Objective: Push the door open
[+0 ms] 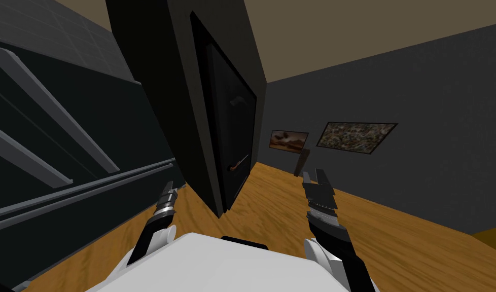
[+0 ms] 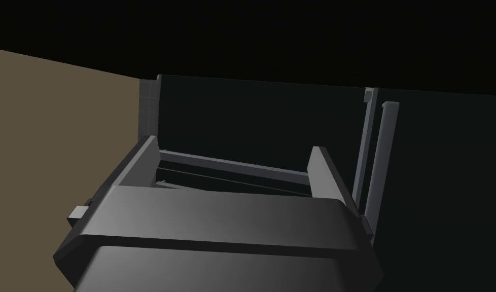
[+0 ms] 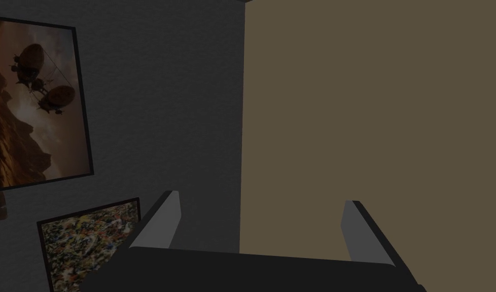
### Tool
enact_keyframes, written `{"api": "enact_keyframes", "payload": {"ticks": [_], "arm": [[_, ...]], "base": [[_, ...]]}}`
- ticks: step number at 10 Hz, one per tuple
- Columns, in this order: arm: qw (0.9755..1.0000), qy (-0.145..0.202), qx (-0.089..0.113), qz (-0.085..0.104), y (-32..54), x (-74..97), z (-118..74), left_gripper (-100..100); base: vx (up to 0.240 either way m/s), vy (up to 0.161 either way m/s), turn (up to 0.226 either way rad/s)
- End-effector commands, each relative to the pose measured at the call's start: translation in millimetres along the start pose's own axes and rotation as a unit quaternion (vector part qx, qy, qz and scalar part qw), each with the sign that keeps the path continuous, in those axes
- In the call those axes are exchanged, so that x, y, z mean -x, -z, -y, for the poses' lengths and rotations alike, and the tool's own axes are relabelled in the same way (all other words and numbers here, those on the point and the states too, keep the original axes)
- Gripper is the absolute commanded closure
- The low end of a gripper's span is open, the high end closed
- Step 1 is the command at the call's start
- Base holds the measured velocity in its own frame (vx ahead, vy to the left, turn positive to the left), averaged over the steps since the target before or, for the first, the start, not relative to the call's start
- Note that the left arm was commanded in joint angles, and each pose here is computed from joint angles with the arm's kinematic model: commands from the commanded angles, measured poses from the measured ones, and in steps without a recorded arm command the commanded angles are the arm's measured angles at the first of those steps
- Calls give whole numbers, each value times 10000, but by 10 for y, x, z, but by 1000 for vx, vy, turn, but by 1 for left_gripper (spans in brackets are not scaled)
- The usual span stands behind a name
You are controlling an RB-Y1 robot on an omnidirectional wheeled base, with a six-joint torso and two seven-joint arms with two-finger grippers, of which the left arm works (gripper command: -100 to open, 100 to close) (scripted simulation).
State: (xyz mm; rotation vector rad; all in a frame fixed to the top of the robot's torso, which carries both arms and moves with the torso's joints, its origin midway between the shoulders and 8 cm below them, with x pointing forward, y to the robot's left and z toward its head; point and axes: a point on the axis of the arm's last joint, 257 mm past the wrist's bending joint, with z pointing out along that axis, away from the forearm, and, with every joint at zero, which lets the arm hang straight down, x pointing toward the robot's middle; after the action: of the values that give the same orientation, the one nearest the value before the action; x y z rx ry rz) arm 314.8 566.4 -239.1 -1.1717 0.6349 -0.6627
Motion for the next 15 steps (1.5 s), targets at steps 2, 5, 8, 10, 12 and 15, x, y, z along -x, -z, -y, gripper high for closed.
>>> {"api": "enact_keyframes", "payload": {"ticks": [2, 5, 8, 10, 12, 15], "arm": [[9998, -46, 120, 177, 7, 127, -137, -100], [9989, -86, 255, 380, 22, 282, -284, -100], [9975, -115, 386, 580, 44, 426, -424, -100], [9970, -119, 426, 642, 50, 466, -467, -100], [9957, -125, 506, 767, 65, 545, -552, -100], [9934, -128, 630, 955, 94, 657, -679, -100]], "base": [[49, -99, 61], [50, -115, 61], [48, -121, 57], [36, -89, 30], [31, -79, 30], [44, -116, 52]]}}
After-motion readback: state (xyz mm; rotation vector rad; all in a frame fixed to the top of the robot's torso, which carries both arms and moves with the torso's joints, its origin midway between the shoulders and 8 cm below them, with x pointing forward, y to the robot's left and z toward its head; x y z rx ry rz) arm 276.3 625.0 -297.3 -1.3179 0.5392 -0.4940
